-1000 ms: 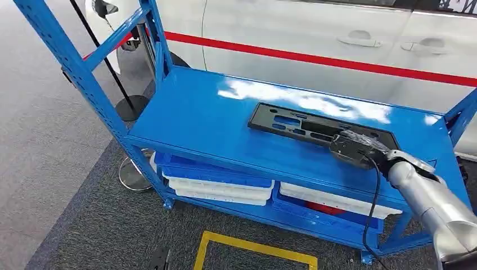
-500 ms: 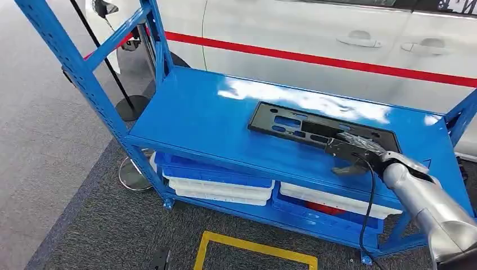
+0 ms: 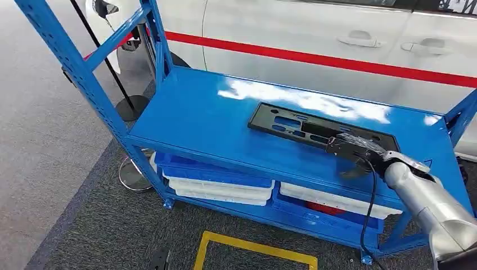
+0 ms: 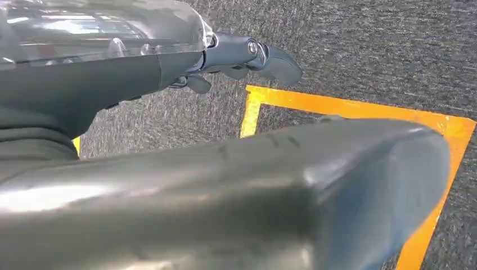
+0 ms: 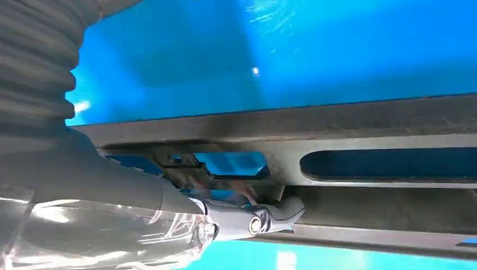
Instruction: Take the parts from the cabinet and place them on the table.
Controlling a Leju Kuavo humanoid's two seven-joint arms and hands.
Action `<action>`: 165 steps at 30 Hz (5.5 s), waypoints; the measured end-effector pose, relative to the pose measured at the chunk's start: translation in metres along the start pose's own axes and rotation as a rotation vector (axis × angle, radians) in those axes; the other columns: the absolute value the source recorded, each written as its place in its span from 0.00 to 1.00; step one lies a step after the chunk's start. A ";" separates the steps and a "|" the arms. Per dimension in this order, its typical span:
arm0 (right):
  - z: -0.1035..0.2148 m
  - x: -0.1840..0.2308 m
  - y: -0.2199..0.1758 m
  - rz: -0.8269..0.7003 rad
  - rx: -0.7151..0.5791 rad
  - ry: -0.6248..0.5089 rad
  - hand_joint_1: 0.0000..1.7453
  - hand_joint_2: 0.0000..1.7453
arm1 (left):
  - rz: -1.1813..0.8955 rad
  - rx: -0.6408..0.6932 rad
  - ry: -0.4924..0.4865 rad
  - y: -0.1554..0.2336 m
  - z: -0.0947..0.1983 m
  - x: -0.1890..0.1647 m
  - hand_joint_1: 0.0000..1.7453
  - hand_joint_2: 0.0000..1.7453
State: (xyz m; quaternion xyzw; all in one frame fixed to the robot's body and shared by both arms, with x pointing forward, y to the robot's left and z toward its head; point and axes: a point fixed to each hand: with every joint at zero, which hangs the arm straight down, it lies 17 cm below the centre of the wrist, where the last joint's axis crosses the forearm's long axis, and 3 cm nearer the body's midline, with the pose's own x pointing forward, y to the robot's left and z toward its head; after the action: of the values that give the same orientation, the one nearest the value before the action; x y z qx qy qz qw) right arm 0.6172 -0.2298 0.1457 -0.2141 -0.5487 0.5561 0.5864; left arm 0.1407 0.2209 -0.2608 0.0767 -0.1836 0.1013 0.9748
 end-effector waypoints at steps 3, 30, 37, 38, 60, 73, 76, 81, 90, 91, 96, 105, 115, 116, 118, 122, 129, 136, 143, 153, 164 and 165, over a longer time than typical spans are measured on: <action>0.001 -0.001 0.000 -0.002 0.007 0.002 0.00 1.00 | 0.001 -0.001 0.001 0.000 0.000 0.000 0.00 0.00; 0.001 -0.003 -0.023 0.023 -0.031 0.010 0.00 1.00 | 0.024 -0.009 -0.038 -0.003 0.000 0.012 0.00 1.00; 0.001 -0.003 -0.023 0.033 -0.031 0.011 0.00 1.00 | 0.029 -0.012 -0.049 -0.004 -0.001 0.017 0.00 1.00; 0.001 -0.003 -0.023 0.034 -0.030 0.011 0.00 1.00 | 0.030 -0.011 -0.050 -0.004 -0.001 0.018 0.00 1.00; -0.001 0.003 -0.030 0.059 -0.072 -0.012 1.00 1.00 | 0.067 -0.006 -0.037 -0.002 -0.001 0.016 0.00 1.00; -0.001 0.003 -0.030 0.060 -0.074 -0.016 1.00 1.00 | 0.073 -0.014 -0.055 -0.003 -0.001 0.020 0.00 1.00; -0.001 0.003 -0.030 0.060 -0.074 -0.016 1.00 1.00 | 0.088 -0.031 -0.071 -0.006 -0.001 0.024 0.00 1.00; -0.001 0.003 -0.030 0.060 -0.075 -0.017 1.00 1.00 | 0.095 -0.036 -0.092 -0.008 -0.001 0.032 0.00 1.00; -0.002 0.008 -0.041 0.069 -0.118 -0.036 1.00 1.00 | 0.095 -0.022 -0.083 -0.005 -0.001 0.031 0.00 1.00; -0.002 0.010 -0.045 0.071 -0.122 -0.039 1.00 1.00 | 0.094 -0.019 -0.081 -0.005 -0.002 0.031 0.00 1.00; -0.002 0.020 -0.068 0.077 -0.141 -0.051 1.00 1.00 | 0.093 -0.014 -0.077 -0.004 -0.002 0.030 0.00 1.00; 0.000 0.046 -0.118 0.098 -0.187 -0.085 1.00 1.00 | 0.122 -0.017 -0.131 -0.003 -0.002 0.044 0.00 1.00; -0.002 0.064 -0.123 0.105 -0.192 -0.112 1.00 1.00 | 0.076 0.068 -0.250 0.012 -0.001 0.070 0.00 0.00; -0.003 0.065 -0.123 0.106 -0.194 -0.114 1.00 1.00 | 0.077 0.069 -0.250 0.012 -0.001 0.070 0.00 0.00; -0.003 0.066 -0.123 0.107 -0.196 -0.115 1.00 1.00 | 0.077 0.071 -0.244 0.013 -0.002 0.069 0.00 0.00; -0.003 0.066 -0.122 0.106 -0.197 -0.115 1.00 1.00 | 0.076 0.072 -0.231 0.013 -0.002 0.067 0.00 0.00; -0.004 0.064 -0.119 0.107 -0.187 -0.113 0.95 1.00 | 0.073 0.080 -0.213 0.015 -0.003 0.062 0.00 0.00; -0.005 0.066 -0.110 0.100 -0.168 -0.119 1.00 1.00 | 0.070 0.090 -0.198 0.017 -0.003 0.058 0.00 0.00; -0.007 0.066 -0.102 0.105 -0.149 -0.117 0.96 1.00 | 0.068 0.093 -0.186 0.019 -0.003 0.052 0.00 0.00; -0.008 0.058 -0.084 0.107 -0.125 -0.109 0.00 1.00 | 0.065 0.093 -0.181 0.019 -0.003 0.050 0.00 0.00; -0.007 0.049 -0.071 0.079 -0.097 -0.091 0.00 0.00 | 0.047 0.092 -0.179 0.018 -0.003 0.049 0.00 0.00; -0.007 0.048 -0.071 0.075 -0.096 -0.089 0.00 0.00 | 0.047 0.092 -0.178 0.018 -0.003 0.049 0.00 0.00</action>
State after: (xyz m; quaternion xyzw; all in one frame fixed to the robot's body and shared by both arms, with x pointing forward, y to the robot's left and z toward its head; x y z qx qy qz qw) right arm 0.6426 -0.2051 0.2237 -0.2374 -0.5920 0.5597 0.5291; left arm 0.1825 0.2476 -0.2434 0.1257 -0.2665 0.1250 0.9474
